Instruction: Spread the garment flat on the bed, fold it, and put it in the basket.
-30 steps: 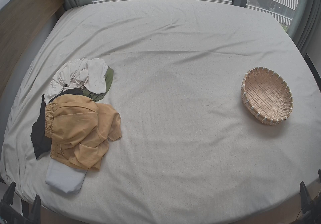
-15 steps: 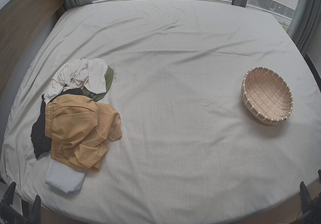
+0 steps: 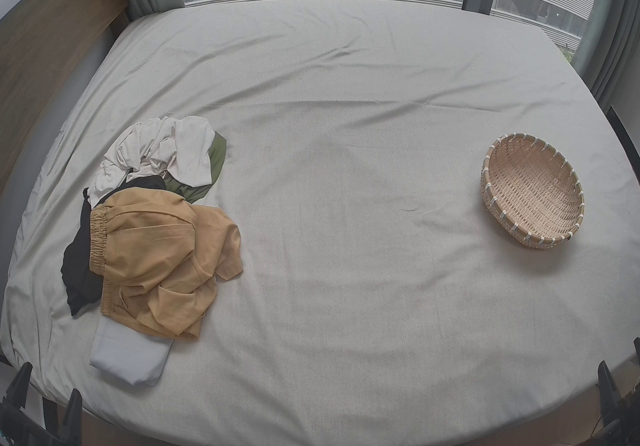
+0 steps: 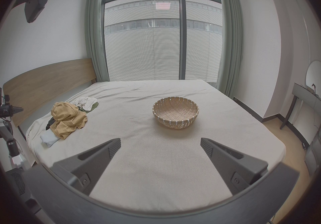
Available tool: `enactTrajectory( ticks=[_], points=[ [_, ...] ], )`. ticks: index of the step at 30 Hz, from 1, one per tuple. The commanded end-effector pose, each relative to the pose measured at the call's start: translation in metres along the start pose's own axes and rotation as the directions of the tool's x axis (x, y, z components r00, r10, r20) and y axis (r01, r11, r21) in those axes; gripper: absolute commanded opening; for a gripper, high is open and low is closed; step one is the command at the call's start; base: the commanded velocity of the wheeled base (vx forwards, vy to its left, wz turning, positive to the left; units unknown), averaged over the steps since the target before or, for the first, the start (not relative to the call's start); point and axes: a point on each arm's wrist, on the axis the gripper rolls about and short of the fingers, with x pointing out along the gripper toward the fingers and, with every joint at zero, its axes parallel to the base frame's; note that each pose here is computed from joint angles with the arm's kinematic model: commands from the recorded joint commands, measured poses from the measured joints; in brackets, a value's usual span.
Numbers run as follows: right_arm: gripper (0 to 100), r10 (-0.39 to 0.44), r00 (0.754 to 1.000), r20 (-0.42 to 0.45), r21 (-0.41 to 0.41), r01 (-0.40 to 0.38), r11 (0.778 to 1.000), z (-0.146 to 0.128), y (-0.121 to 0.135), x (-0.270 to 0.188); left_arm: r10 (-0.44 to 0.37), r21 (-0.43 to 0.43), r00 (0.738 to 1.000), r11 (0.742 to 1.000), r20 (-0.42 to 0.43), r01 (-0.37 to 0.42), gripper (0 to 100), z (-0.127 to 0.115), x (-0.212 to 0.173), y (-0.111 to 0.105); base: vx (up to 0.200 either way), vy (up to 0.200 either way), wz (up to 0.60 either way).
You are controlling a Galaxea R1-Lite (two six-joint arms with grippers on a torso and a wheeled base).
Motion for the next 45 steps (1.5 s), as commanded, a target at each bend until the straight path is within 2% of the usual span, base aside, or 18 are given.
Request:
enactTrajectory(
  ticks=[1, 9, 11, 13, 15, 17, 18, 19, 21, 26, 32, 42, 45],
  points=[
    [100, 0.0, 1.0, -0.014, 0.0, 0.0, 1.0, -0.005, 0.0, 0.001, 0.001, 0.003, 1.0, 1.0, 0.0, -0.001, 100, -0.005, 0.0, 0.0, 0.0, 0.0, 0.0],
    [100, 0.0, 1.0, -0.012, 0.0, 0.0, 1.0, -0.005, 0.0, 0.001, -0.005, 0.002, 1.0, 1.0, 0.01, 0.005, 100, -0.002, 0.0, 0.0, 0.0, 0.0, 0.0],
    [100, 0.0, 1.0, -0.012, 0.0, 0.0, 1.0, -0.005, 0.0, 0.001, -0.011, 0.002, 0.993, 1.0, 0.118, 0.011, 100, 0.038, -0.008, -0.001, 0.0, 0.0, 0.0],
    [100, -0.001, 1.0, -0.013, 0.0, 0.001, 1.0, -0.005, 0.0, 0.001, -0.028, 0.004, 0.986, 1.0, 0.162, 0.027, 100, 0.079, -0.013, -0.001, 0.0, 0.0, 0.0],
    [100, -0.001, 1.0, -0.017, 0.002, 0.001, 1.0, -0.005, 0.0, 0.001, -0.055, -0.002, 0.99, 0.998, 0.129, 0.056, 100, 0.096, -0.006, 0.0, 0.0, 0.0, 0.0],
    [100, 0.0, 1.0, -0.015, 0.003, 0.0, 1.0, -0.005, 0.0, 0.001, -0.124, -0.007, 0.991, 0.992, 0.056, 0.125, 100, 0.1, 0.009, 0.0, 0.0, 0.0, 0.0],
    [100, 0.0, 1.0, -0.015, 0.003, 0.0, 1.0, -0.005, 0.0, 0.001, -0.124, -0.007, 0.991, 0.992, 0.056, 0.125, 100, 0.1, 0.009, 0.0, 0.0, 0.0, 0.0],
    [100, 0.0, 1.0, -0.014, 0.005, 0.0, 1.0, -0.005, 0.0, 0.001, -0.185, -0.029, 0.983, 0.982, -0.011, 0.184, 100, 0.104, 0.025, -0.002, 0.0, 0.0, 0.0],
    [100, 0.0, 1.0, -0.012, 0.003, 0.0, 1.0, -0.005, 0.0, 0.001, -0.227, -0.097, 0.973, 0.97, -0.051, 0.221, 100, 0.117, 0.047, -0.005, 0.0, 0.0, 0.0],
    [100, 0.0, 1.0, -0.014, 0.003, 0.0, 1.0, -0.005, 0.0, 0.001, -0.233, -0.262, 0.97, 0.943, -0.075, 0.206, 100, 0.145, 0.102, -0.01, 0.0, 0.0, 0.0],
    [100, 0.0, 1.0, -0.014, 0.003, 0.0, 1.0, -0.005, 0.0, 0.001, -0.204, -0.294, 0.965, 0.944, -0.167, 0.149, 100, 0.14, 0.136, -0.008, 0.0, 0.0, 0.0],
    [100, 0.0, 1.0, -0.014, 0.002, 0.0, 1.0, -0.005, 0.0, 0.001, -0.274, -0.35, 0.927, 0.92, -0.255, 0.176, 100, 0.127, 0.158, 0.003, 0.0, 0.0, 0.0],
    [100, 0.0, 1.0, -0.015, 0.002, 0.0, 1.0, -0.005, 0.0, 0.001, -0.275, -0.353, 0.925, 0.919, -0.261, 0.174, 100, 0.124, 0.166, 0.006, 0.0, 0.0, 0.0]
  ],
)
